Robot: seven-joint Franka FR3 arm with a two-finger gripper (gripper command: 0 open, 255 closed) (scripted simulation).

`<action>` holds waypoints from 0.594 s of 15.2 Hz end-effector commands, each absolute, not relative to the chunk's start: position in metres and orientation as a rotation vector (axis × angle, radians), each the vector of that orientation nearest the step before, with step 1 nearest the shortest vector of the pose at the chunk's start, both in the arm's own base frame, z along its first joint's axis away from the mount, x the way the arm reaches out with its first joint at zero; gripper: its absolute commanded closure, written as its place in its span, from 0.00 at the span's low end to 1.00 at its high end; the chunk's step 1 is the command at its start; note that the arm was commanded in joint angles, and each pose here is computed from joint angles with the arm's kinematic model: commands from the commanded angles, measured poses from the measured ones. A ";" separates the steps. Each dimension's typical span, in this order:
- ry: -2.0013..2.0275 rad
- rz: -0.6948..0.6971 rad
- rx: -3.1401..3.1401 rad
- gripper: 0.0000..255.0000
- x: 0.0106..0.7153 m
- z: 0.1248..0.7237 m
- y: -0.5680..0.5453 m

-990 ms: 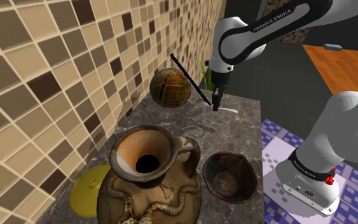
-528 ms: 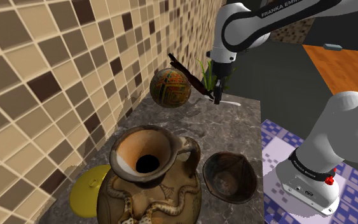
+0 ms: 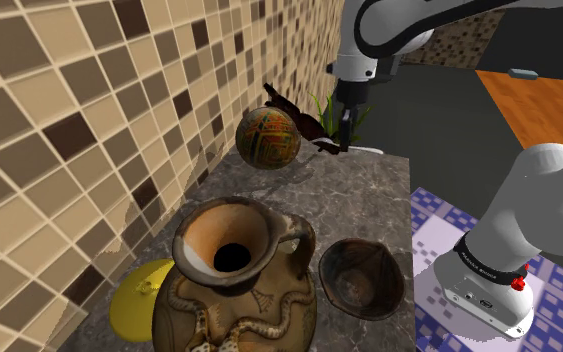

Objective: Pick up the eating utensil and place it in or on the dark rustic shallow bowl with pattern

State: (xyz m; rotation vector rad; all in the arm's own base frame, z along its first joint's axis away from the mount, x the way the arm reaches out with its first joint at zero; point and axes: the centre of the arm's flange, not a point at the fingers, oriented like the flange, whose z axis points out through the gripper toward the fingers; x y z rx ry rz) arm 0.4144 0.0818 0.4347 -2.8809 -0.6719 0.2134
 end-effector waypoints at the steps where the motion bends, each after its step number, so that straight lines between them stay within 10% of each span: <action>1: -0.672 0.214 -2.881 1.00 0.414 0.445 0.081; 9: -0.672 0.214 -2.881 1.00 0.405 0.479 0.090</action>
